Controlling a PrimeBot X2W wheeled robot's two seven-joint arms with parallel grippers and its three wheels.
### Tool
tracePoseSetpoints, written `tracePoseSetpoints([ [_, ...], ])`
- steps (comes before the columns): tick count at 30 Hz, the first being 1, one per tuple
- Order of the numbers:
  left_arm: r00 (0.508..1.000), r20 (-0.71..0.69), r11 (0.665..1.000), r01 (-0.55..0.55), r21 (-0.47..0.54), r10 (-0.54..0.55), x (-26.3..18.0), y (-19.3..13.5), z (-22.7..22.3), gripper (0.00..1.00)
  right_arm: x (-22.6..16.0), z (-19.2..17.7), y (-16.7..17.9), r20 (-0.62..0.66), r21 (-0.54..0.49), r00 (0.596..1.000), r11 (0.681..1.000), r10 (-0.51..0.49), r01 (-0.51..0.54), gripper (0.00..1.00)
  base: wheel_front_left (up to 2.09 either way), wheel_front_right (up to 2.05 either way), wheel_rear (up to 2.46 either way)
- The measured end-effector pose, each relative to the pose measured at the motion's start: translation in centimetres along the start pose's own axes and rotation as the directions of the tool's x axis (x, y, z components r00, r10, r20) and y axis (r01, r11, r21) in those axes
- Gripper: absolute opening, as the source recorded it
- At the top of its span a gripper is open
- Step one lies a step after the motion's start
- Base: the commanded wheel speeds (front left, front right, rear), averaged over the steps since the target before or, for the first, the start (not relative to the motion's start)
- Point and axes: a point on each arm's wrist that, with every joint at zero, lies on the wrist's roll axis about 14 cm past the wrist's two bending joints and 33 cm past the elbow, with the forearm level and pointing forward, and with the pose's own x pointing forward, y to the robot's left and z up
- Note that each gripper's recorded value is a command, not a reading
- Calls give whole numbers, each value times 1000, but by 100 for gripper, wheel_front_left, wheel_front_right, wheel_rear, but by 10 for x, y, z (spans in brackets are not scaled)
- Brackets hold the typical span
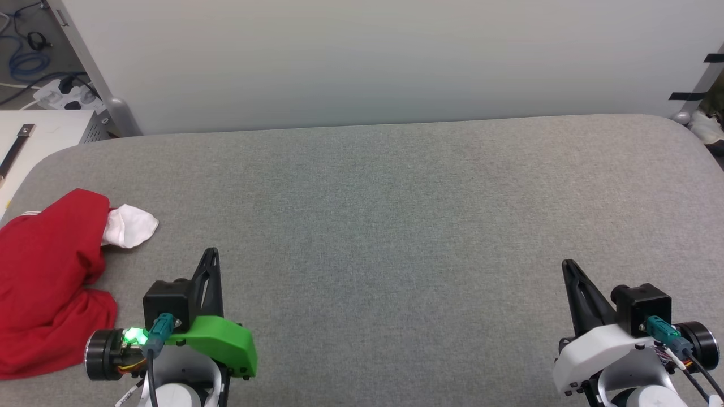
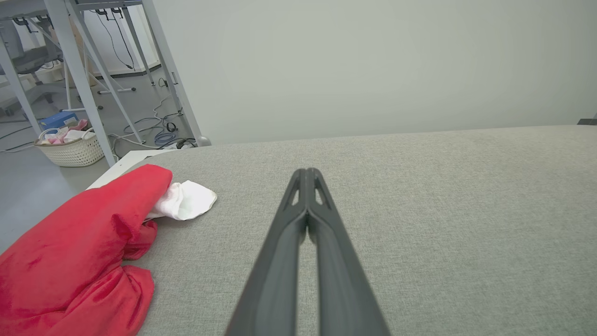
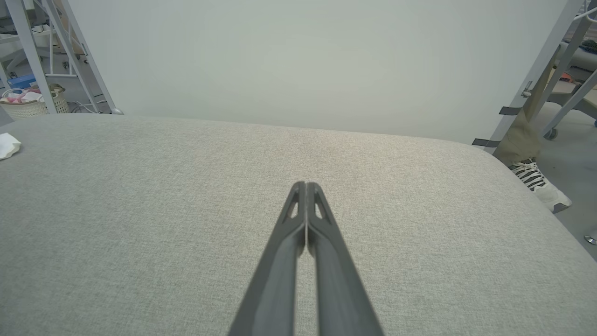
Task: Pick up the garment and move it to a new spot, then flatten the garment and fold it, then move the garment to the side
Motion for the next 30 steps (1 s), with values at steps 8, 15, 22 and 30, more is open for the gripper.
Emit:
tracePoseSetpoints([
  [8,1000,0,1000,0,0,0,0,0,0,0,0,0,0,0,0,1000,1000,0,0,0,0,0,0],
  [15,1000,0,1000,0,0,0,0,0,0,0,0,0,0,0,0,1000,1000,0,0,0,0,0,0],
  [22,1000,0,1000,0,0,0,0,0,0,0,0,0,0,0,0,1000,1000,0,0,0,0,0,0],
  [30,1000,0,1000,0,0,0,0,0,0,0,0,0,0,0,0,1000,1000,0,0,0,0,0,0],
])
